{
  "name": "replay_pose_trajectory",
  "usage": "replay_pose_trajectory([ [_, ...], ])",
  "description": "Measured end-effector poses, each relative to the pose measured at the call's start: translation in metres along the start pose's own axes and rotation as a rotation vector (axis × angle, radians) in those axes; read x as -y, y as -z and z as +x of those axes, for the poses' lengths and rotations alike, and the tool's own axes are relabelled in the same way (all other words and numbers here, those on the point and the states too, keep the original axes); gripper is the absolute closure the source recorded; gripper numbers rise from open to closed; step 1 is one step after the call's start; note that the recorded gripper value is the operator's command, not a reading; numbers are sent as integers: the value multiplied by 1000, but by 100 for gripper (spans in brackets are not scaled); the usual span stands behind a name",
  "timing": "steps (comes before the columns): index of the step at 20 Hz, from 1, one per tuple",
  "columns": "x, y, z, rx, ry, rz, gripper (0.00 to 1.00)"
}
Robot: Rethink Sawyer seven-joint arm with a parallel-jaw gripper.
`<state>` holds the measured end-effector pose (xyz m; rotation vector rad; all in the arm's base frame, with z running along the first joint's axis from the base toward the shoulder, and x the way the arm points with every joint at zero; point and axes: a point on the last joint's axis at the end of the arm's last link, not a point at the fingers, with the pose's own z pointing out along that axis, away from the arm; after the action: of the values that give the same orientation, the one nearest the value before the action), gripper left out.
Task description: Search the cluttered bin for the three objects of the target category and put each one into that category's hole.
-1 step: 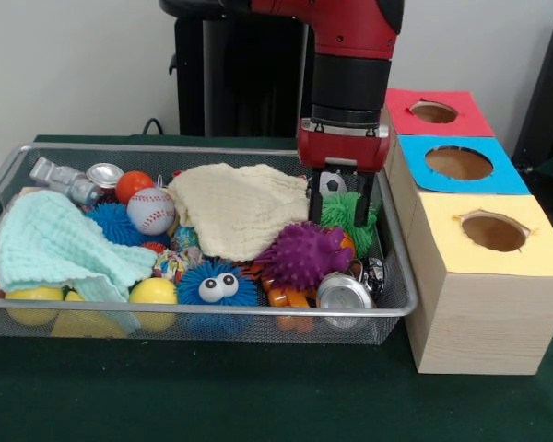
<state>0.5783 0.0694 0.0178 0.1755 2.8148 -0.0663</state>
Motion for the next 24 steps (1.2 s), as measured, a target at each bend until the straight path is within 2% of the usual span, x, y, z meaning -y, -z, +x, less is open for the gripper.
replay_pose_trajectory([
  [5, 6, -18, 17, 21, 4, 5, 0],
  [8, 5, -31, 34, 53, 20, 3, 0],
  [14, -7, -36, 38, 138, 52, -17, 0],
  [16, -4, -36, 39, 155, 50, -19, 0],
  [24, -3, -35, 41, 154, 36, -20, 0],
])
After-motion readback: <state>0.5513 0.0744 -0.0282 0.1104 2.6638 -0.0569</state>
